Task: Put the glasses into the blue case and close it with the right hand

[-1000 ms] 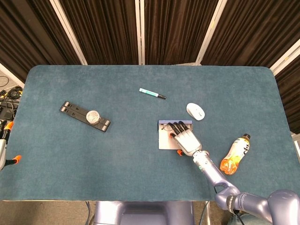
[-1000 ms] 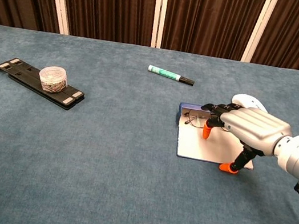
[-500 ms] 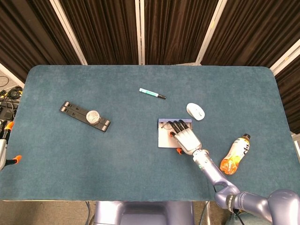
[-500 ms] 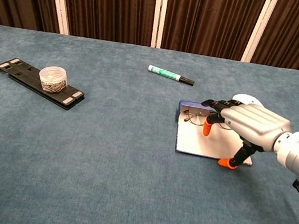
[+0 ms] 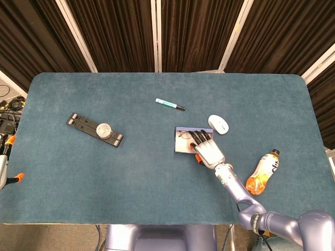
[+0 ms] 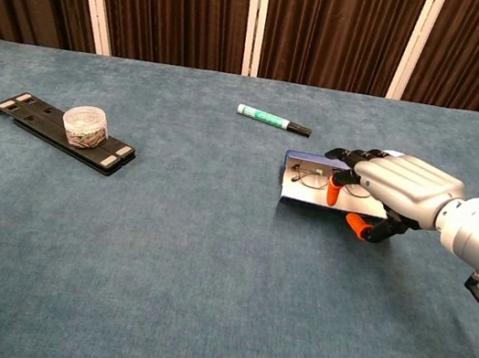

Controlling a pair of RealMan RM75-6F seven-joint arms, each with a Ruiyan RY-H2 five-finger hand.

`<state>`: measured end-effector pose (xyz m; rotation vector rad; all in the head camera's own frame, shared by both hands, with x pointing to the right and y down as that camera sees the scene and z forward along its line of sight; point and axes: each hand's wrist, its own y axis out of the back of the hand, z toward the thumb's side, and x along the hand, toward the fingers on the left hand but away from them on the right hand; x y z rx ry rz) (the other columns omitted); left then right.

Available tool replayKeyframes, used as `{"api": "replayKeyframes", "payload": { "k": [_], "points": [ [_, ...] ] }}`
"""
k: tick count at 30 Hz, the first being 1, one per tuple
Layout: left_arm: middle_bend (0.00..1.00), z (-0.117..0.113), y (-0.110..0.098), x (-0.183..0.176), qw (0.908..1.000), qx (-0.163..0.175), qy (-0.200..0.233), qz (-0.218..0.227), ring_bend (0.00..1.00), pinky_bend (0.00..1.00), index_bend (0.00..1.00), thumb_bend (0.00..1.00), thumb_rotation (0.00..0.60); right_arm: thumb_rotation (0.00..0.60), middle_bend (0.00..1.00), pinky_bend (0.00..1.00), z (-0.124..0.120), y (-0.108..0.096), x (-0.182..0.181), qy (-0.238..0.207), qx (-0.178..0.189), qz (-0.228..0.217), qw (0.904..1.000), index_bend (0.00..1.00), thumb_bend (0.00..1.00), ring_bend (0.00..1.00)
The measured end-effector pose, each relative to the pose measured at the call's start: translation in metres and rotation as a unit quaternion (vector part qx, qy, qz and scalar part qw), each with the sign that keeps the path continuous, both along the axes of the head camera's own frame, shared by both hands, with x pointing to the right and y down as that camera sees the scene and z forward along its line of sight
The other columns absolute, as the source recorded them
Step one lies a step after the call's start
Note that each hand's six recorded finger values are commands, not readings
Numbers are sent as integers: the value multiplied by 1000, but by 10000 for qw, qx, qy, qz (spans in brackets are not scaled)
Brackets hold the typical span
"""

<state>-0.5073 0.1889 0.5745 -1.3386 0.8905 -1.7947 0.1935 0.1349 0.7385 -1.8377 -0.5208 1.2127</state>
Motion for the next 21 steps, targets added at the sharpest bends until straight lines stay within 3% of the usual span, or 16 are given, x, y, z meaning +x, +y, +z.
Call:
{"api": "replayKeyframes", "payload": {
  "k": [13,21],
  "points": [
    [0,1,0,-1,10000,-9,-16,-13,0,0,0,0,600,600,0,0,9,-6,1,84,12,95,9999,448,481,0],
    [0,1,0,-1,10000,-7,-12,-15,0,0,0,0,600,600,9,0,7,-7,3,12,73,127,9999,564,481,0]
  ]
}}
